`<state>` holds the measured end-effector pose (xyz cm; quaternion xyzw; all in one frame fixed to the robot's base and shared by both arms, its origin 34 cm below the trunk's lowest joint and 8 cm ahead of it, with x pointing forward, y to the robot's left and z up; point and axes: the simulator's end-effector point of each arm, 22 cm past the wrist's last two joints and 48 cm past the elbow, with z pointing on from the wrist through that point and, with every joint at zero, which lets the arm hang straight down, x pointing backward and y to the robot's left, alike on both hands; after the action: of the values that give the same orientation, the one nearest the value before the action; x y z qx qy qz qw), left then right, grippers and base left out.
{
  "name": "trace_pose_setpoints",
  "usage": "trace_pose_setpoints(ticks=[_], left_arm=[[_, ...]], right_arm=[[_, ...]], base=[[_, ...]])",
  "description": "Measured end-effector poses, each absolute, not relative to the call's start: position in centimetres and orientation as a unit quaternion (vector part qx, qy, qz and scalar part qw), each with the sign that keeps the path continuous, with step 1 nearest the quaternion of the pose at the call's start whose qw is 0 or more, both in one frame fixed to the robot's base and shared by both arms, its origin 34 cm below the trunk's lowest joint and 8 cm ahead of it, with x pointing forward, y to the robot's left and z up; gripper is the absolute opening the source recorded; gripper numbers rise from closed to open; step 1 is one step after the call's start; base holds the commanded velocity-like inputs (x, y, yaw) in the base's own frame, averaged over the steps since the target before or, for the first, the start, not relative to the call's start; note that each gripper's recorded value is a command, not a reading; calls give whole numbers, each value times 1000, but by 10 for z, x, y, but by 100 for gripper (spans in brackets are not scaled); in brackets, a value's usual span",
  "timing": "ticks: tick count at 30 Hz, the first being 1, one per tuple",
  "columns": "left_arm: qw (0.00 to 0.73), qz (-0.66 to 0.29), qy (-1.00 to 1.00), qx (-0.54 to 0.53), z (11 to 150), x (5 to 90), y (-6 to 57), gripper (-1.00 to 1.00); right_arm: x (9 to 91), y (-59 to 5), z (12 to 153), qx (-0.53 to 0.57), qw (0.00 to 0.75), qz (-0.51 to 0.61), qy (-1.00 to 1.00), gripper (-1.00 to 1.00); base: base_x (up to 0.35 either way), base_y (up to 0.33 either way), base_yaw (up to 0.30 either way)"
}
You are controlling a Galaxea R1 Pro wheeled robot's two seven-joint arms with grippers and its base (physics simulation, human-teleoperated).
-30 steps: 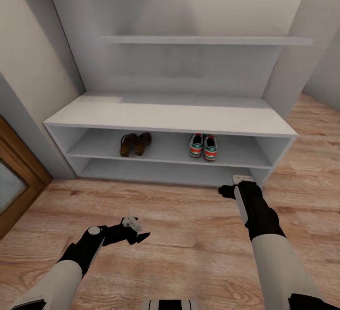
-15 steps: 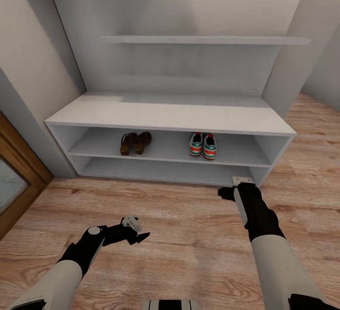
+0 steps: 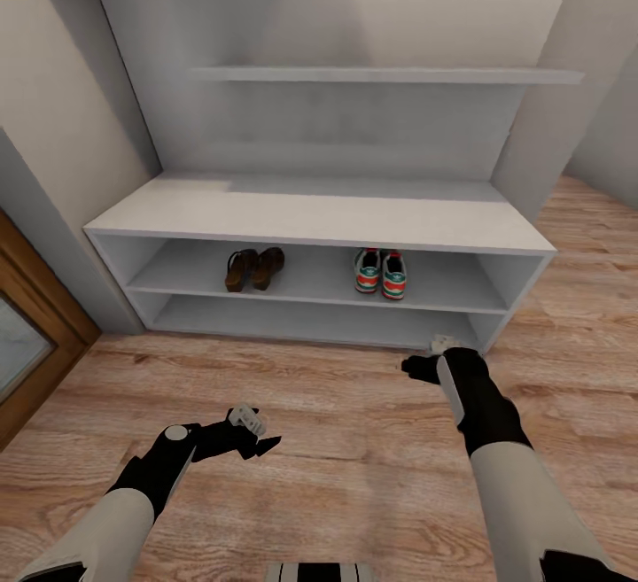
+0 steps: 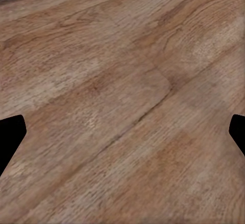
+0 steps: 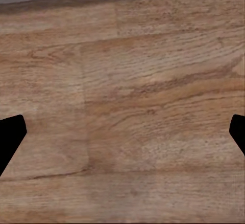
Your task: Pick up the two gym shoes and the two sandals from the corridor floor and place them onto the hallstand (shoe rack) in the corridor, making sure they are on the rack and not on the floor. Arrange them so the two gym shoes are next to each other and the two sandals are next to each other.
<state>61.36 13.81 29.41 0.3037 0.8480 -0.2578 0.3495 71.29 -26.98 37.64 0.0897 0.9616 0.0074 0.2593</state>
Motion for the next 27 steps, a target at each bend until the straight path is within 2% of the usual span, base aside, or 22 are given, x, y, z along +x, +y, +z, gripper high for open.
trace_pose_setpoints(ticks=[10,20,27], left_arm=[[350,-257,848,304,294,614,140,100],[349,-246,853,302,293,616,157,100],[349,-245,853,301,292,616,159,100]], right_arm=[[706,-239,365,128,240,89,958,100],[712,-164,389,146,242,291,914,100],[701,-158,373,152,222,305,913,100]], base=[[0,0,0],[0,0,0],[0,0,0]])
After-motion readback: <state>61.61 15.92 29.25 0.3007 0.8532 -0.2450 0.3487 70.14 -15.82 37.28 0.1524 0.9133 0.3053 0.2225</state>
